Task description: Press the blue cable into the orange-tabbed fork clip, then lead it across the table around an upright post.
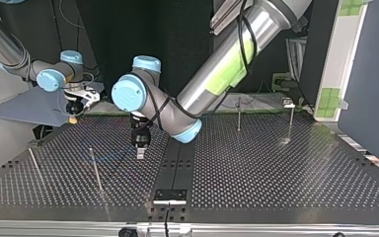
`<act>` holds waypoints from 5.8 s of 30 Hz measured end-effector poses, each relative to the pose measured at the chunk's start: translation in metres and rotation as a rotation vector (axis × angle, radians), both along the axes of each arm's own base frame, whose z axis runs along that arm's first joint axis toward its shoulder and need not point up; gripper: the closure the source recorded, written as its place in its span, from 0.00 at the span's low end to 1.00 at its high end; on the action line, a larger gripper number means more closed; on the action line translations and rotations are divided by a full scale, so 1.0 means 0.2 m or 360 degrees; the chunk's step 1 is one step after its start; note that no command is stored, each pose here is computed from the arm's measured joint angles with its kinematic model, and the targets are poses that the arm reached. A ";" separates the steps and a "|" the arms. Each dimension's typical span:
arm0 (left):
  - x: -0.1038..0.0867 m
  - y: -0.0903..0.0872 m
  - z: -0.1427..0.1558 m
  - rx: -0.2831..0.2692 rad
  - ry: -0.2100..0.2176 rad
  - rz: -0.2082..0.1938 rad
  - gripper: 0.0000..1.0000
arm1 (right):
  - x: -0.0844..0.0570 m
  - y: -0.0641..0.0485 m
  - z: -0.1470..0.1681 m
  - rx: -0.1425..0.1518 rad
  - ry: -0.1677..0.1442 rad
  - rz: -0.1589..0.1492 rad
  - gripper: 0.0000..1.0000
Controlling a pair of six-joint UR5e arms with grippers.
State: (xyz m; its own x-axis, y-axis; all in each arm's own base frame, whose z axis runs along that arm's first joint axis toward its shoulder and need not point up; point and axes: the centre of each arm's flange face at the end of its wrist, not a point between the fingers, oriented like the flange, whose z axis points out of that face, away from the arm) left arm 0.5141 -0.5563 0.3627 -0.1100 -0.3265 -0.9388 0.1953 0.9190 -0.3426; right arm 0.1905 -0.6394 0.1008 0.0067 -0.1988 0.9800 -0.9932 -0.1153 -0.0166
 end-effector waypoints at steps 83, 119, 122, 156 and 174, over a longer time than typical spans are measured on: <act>0.27 0.18 -0.04 0.0008 0.0069 0.0036 0.00 | -0.36 0.00 -0.82 0.0095 -0.0031 -0.0245 1.00; 0.00 0.31 0.28 0.0491 0.0188 -0.0015 0.00 | -0.37 -0.01 -0.82 0.0110 -0.0008 -0.0245 1.00; -0.01 0.26 0.29 0.0506 0.0137 -0.0078 0.00 | -0.37 -0.01 -0.81 0.0108 -0.0009 -0.0245 1.00; -0.16 0.00 0.31 0.0613 -0.0057 -0.0569 0.00 | -0.38 -0.03 -0.80 0.0119 -0.0009 -0.0249 1.00; -0.23 0.02 0.28 0.0675 0.0024 -0.0555 0.00 | -0.37 -0.04 -0.80 0.0121 -0.0010 -0.0250 1.00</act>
State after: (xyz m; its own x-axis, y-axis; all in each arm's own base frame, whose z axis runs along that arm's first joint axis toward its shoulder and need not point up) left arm 0.4677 -0.5523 0.4178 -0.1586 0.1384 -0.9776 0.5111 0.8587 0.0387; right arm 0.1155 -0.6468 -0.0585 -0.0363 -0.2707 0.9620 -0.9987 0.0432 -0.0255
